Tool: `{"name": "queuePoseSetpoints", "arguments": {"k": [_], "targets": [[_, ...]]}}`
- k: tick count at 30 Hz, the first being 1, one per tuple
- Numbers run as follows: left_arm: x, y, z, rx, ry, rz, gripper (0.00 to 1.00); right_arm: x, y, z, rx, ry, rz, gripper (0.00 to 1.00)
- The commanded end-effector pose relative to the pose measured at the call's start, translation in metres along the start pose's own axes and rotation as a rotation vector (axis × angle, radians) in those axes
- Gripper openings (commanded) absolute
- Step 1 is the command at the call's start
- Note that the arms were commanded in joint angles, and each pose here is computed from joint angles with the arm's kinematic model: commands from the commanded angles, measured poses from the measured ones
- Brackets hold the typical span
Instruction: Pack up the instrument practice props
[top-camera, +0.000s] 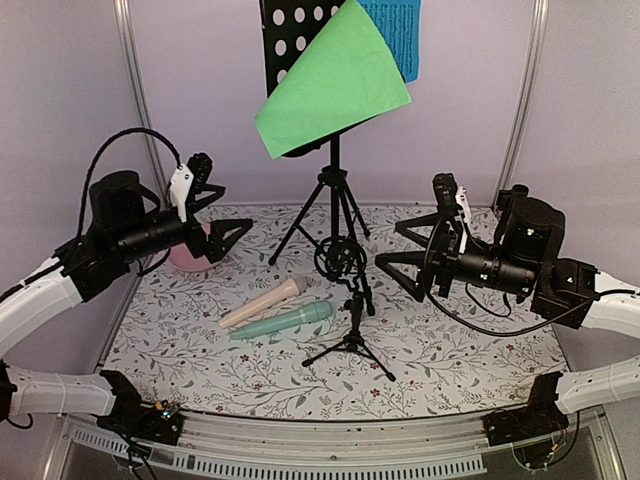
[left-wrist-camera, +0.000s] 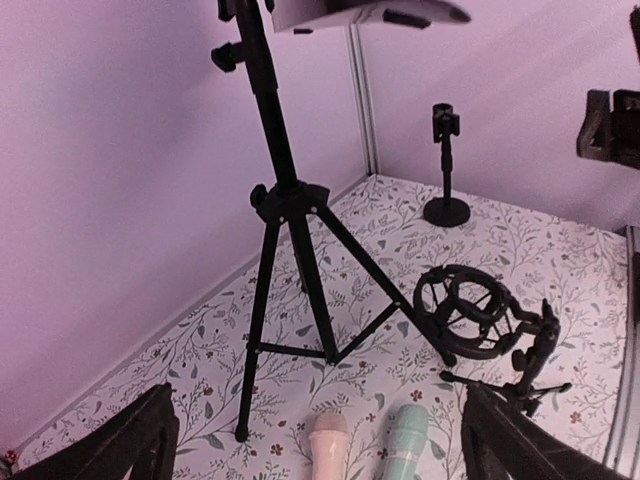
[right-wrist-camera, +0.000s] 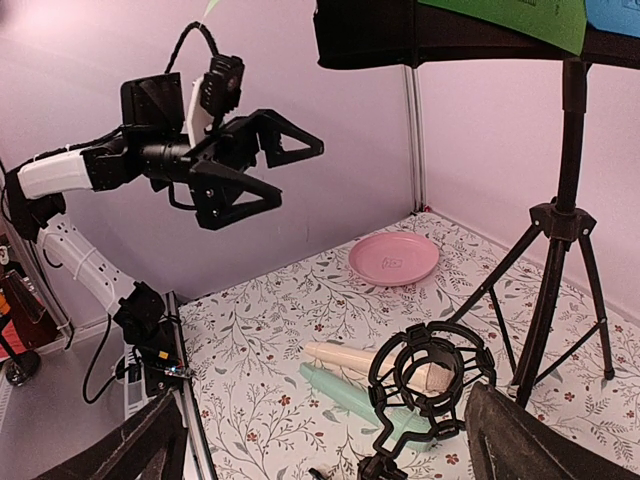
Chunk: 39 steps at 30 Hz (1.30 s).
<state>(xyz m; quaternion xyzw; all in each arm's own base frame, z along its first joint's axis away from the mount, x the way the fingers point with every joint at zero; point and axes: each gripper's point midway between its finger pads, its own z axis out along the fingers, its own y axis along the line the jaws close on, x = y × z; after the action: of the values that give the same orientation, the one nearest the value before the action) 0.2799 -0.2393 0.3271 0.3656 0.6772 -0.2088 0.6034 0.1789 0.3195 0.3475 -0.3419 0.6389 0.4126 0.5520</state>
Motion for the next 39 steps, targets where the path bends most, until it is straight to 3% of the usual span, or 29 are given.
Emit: {"name": "queuePoseSetpoints", "arguments": {"k": [1, 6, 13, 27, 32, 39], "targets": [[-0.05, -0.018, -0.026, 0.067, -0.191, -0.041, 0.99, -0.004, 0.003, -0.001, -0.007, -0.023, -0.011, 0.99], [-0.088, -0.037, -0.058, 0.114, -0.308, -0.069, 0.95, -0.003, 0.002, 0.001, -0.003, -0.02, -0.011, 0.99], [-0.118, -0.048, -0.086, 0.064, -0.368, -0.09, 0.91, -0.004, 0.001, 0.001, 0.003, -0.024, -0.012, 0.99], [-0.18, -0.037, -0.075, 0.042, -0.49, -0.225, 0.86, -0.001, -0.005, 0.002, 0.031, -0.024, -0.025, 0.99], [-0.203, -0.045, -0.068, 0.091, -0.515, -0.233, 0.85, -0.001, -0.004, 0.002, 0.029, -0.024, -0.025, 0.99], [-0.233, -0.03, -0.075, 0.015, -0.598, -0.213, 0.81, -0.008, -0.001, -0.001, 0.012, -0.055, -0.034, 0.99]]}}
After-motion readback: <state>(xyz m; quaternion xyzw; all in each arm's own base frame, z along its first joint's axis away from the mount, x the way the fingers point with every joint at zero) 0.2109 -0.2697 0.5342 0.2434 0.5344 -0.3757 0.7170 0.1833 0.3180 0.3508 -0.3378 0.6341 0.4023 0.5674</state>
